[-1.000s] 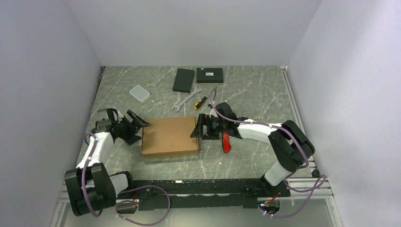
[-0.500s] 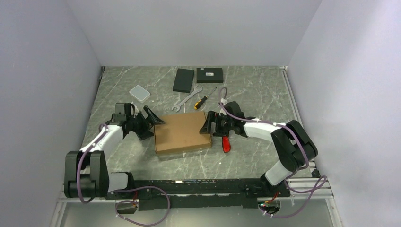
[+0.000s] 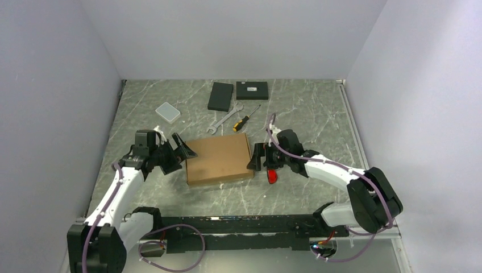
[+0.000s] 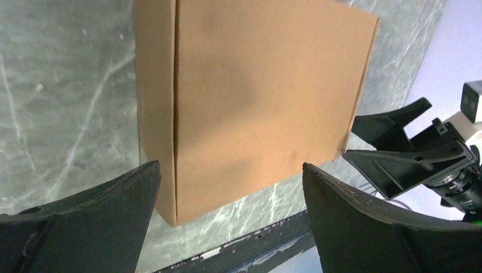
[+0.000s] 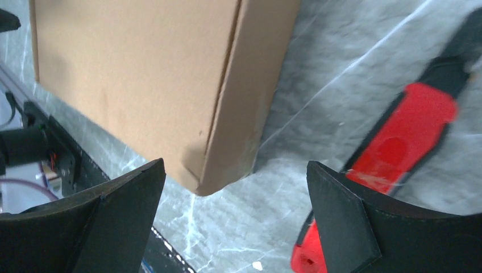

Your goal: Unpack the express box

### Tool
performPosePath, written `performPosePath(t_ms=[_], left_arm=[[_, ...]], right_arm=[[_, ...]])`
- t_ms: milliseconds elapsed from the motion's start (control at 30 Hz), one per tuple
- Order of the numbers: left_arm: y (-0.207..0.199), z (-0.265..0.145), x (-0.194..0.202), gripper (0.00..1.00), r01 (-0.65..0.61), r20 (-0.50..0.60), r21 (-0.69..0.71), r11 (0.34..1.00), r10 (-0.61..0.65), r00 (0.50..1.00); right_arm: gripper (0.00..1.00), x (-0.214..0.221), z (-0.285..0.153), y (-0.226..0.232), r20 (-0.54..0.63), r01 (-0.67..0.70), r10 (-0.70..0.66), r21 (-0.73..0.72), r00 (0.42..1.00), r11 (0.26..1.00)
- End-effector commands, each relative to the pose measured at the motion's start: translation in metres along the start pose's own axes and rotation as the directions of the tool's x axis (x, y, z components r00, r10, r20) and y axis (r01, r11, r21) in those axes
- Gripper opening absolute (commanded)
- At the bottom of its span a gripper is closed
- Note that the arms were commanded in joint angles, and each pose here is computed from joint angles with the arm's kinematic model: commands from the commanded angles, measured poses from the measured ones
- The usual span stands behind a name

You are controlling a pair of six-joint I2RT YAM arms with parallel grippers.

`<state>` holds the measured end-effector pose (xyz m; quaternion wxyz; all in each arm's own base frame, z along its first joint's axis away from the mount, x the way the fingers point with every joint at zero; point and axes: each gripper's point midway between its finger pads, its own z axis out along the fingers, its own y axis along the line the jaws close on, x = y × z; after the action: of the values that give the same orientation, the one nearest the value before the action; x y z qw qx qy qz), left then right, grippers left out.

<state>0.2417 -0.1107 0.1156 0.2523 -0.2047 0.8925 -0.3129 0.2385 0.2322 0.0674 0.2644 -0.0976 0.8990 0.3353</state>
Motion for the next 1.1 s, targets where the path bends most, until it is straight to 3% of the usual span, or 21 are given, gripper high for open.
performPosePath(t_ms=[0, 467, 700, 900, 1067], left_arm=[[0.002, -0.004, 0.032, 0.98, 0.033, -0.087, -0.014, 0.999, -0.034, 0.996], [-0.014, 0.02, 0.069, 0.97, -0.035, -0.187, -0.05, 0.998, 0.025, 0.982], [-0.036, 0.003, 0.06, 0.95, -0.04, -0.119, 0.001, 0.999, 0.04, 0.992], [-0.075, -0.022, 0.04, 0.94, -0.075, -0.062, 0.096, 0.993, 0.081, 0.995], [-0.086, -0.041, 0.03, 0.96, -0.111, -0.026, 0.092, 0.989, 0.114, 0.993]], right_arm=[[1.0, 0.005, 0.004, 0.023, 0.015, 0.069, -0.068, -0.077, 0.998, 0.995], [1.0, 0.021, 0.02, 0.037, -0.007, 0.099, -0.099, -0.042, 0.995, 0.994], [0.98, 0.008, 0.001, 0.06, 0.033, 0.115, -0.114, -0.043, 0.993, 0.992], [0.96, -0.009, -0.024, 0.083, 0.029, 0.061, -0.059, -0.053, 0.998, 0.997], [0.95, -0.018, -0.041, 0.093, 0.053, 0.001, 0.002, -0.054, 0.999, 0.999]])
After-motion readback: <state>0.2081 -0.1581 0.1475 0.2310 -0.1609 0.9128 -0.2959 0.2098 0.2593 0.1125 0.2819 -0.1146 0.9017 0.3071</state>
